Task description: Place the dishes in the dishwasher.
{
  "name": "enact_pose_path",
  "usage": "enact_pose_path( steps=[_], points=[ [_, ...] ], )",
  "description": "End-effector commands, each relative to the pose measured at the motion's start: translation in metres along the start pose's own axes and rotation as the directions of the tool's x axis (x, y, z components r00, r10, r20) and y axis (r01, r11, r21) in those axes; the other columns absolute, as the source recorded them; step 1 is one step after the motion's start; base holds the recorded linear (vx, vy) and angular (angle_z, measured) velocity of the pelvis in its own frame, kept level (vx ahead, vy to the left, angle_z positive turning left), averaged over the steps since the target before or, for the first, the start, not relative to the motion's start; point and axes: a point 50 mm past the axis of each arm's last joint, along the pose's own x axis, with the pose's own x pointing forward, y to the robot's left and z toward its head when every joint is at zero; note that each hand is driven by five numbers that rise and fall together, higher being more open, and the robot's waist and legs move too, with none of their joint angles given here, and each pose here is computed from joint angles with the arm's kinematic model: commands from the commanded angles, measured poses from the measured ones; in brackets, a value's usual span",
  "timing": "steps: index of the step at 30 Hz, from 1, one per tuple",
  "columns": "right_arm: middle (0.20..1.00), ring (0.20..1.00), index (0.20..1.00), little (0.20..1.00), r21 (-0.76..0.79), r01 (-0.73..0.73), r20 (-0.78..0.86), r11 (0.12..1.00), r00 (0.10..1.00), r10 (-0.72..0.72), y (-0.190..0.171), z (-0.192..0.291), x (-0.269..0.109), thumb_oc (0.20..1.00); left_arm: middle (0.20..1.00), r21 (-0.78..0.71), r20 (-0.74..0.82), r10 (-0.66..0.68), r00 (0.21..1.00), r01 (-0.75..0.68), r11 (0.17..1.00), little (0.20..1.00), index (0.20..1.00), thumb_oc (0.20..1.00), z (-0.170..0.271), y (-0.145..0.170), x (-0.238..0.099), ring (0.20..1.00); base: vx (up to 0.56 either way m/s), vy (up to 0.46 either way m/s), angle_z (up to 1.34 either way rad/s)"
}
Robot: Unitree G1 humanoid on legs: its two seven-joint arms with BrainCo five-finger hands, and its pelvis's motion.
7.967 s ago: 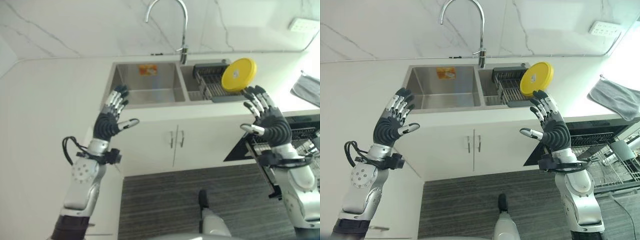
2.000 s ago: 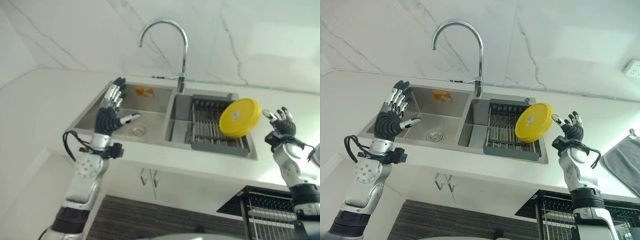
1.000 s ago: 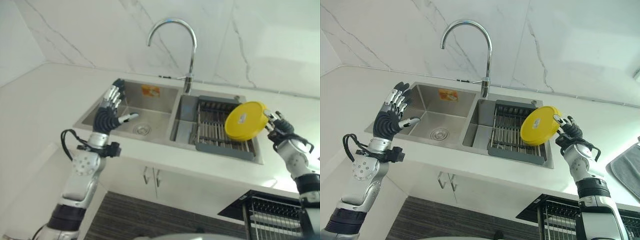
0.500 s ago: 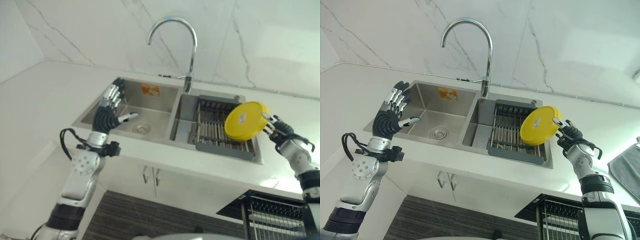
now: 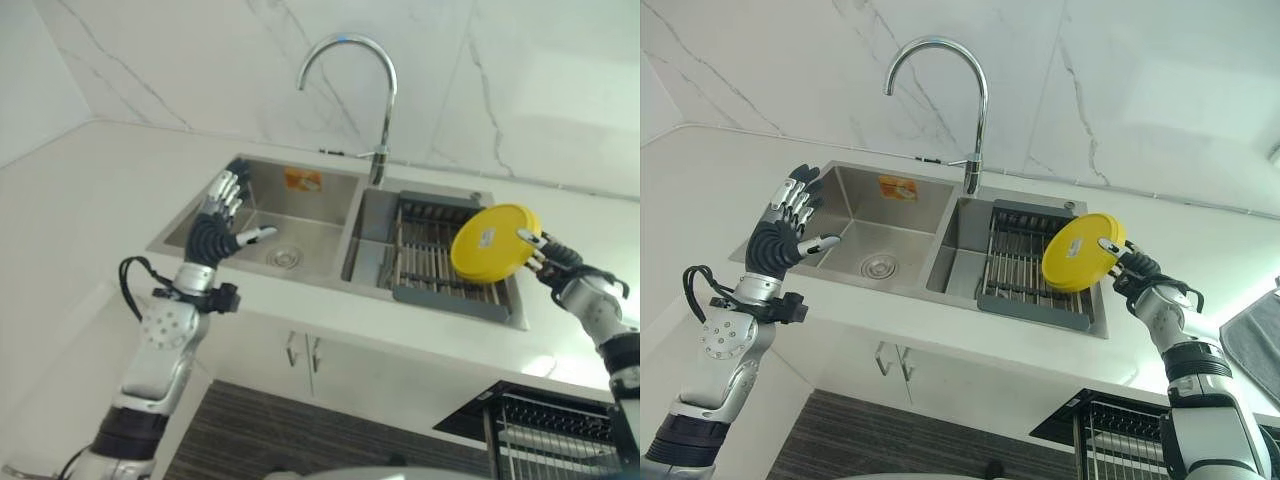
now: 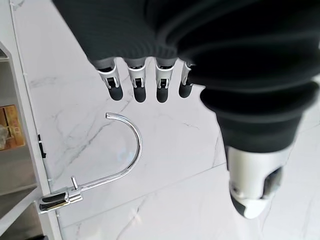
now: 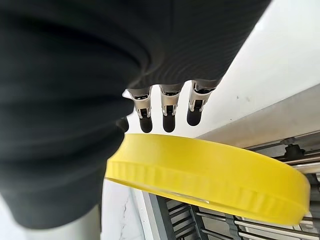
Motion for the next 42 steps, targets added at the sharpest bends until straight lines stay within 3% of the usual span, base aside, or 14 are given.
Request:
enact_pose_path(
  steps=[1, 36, 37, 38, 42],
  points=[
    [1.000, 1.000, 1.000, 1.000, -0.072, -0.022, 0.143, 0.997, 0.989, 0.032, 0.008, 0.053, 0.001, 1.000, 1.000, 0.023, 0.100, -0.039, 0.994, 0.036, 0.999, 1.000, 1.000, 1.000, 0.019, 0.001, 0.014, 1.000, 0.00, 0.000, 0.00],
    [1.000, 1.000, 1.000, 1.000, -0.011, 0.043, 0.183, 0.999, 0.982, -0.041, 0.005, 0.062, 0.005, 1.000, 1.000, 0.047, 0.059, -0.032, 0.998, 0.030, 0.998, 1.000, 1.000, 1.000, 0.013, 0.006, 0.009, 1.000, 0.01, -0.011, 0.03],
    [0.771, 0.771, 0.771, 0.771, -0.009, 0.045, 0.189, 0.999, 0.981, -0.042, 0.006, 0.062, 0.006, 0.771, 1.000, 0.048, 0.057, -0.032, 0.998, 0.030, 0.998, 1.000, 1.000, 1.000, 0.013, 0.006, 0.009, 1.000, 0.00, 0.000, 0.00],
    [0.209, 0.209, 0.209, 0.209, -0.004, 0.055, 0.207, 0.998, 0.977, -0.053, 0.006, 0.065, 0.006, 0.209, 1.000, 0.048, 0.053, -0.034, 0.998, 0.031, 0.998, 1.000, 1.000, 1.000, 0.012, 0.006, 0.009, 1.000, 0.00, -0.026, 0.03],
    [0.200, 0.200, 0.200, 0.200, 0.032, 0.074, 0.254, 0.997, 0.964, -0.080, 0.008, 0.072, 0.005, 0.200, 1.000, 0.046, 0.041, -0.035, 0.999, 0.033, 0.998, 1.000, 1.000, 1.000, 0.010, 0.007, 0.006, 1.000, 0.01, -0.025, 0.04]
  ],
)
